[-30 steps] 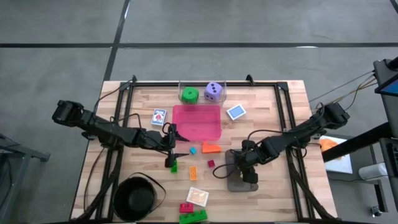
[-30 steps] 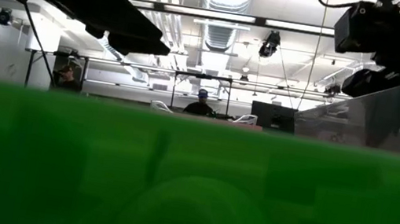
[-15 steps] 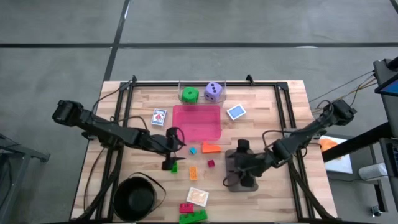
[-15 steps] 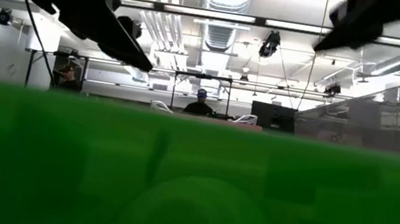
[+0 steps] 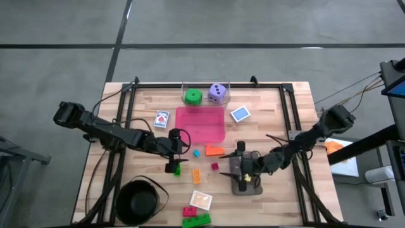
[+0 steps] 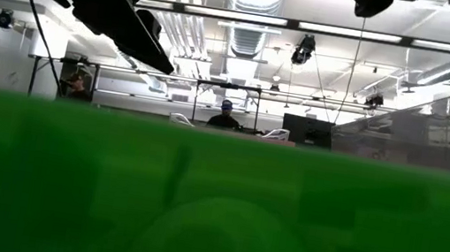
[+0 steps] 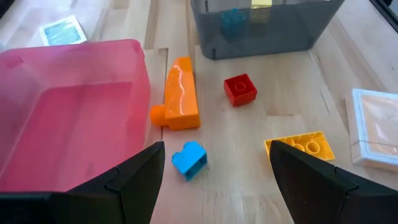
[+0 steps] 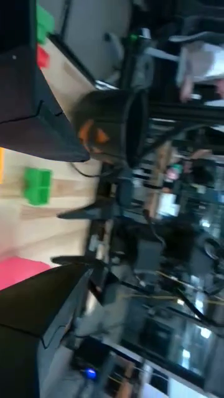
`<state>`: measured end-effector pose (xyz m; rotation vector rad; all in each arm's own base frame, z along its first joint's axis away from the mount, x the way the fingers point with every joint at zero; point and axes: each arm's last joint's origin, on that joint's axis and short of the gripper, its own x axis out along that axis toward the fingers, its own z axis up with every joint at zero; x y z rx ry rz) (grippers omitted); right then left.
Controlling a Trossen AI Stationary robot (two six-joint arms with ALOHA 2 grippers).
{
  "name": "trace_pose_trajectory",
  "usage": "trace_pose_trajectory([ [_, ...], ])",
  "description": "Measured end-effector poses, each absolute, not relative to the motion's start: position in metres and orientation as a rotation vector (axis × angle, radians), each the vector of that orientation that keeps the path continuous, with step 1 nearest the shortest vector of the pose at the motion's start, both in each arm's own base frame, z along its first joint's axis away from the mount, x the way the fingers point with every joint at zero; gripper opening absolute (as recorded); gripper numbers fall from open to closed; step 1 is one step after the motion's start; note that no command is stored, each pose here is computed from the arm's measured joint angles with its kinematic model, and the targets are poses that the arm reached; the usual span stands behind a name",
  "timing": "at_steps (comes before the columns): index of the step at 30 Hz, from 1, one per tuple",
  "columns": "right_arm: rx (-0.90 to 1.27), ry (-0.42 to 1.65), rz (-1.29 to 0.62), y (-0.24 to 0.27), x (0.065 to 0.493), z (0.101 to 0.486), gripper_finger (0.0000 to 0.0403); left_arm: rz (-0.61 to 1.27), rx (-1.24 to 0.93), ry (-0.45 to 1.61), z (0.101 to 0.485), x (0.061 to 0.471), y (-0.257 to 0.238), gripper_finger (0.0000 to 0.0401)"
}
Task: Pick & Place Toys
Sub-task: Put the top big green game piece into the black bin
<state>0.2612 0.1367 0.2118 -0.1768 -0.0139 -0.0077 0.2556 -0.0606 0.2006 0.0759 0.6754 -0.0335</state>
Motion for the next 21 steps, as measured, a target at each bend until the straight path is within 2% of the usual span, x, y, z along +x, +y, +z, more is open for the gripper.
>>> trace_pose_trajectory([
  [10, -0.154, -0.058, -0.03, 0.124, 0.25, 0.195, 0.0279, -0.031, 0.087, 0.722, 0.193, 0.258, -0.061, 0.0295],
  [21, -0.158, -0.053, -0.03, 0.124, 0.25, 0.197, 0.0279, -0.062, 0.213, 0.88, 0.173, 0.295, -0.071, 0.0294],
])
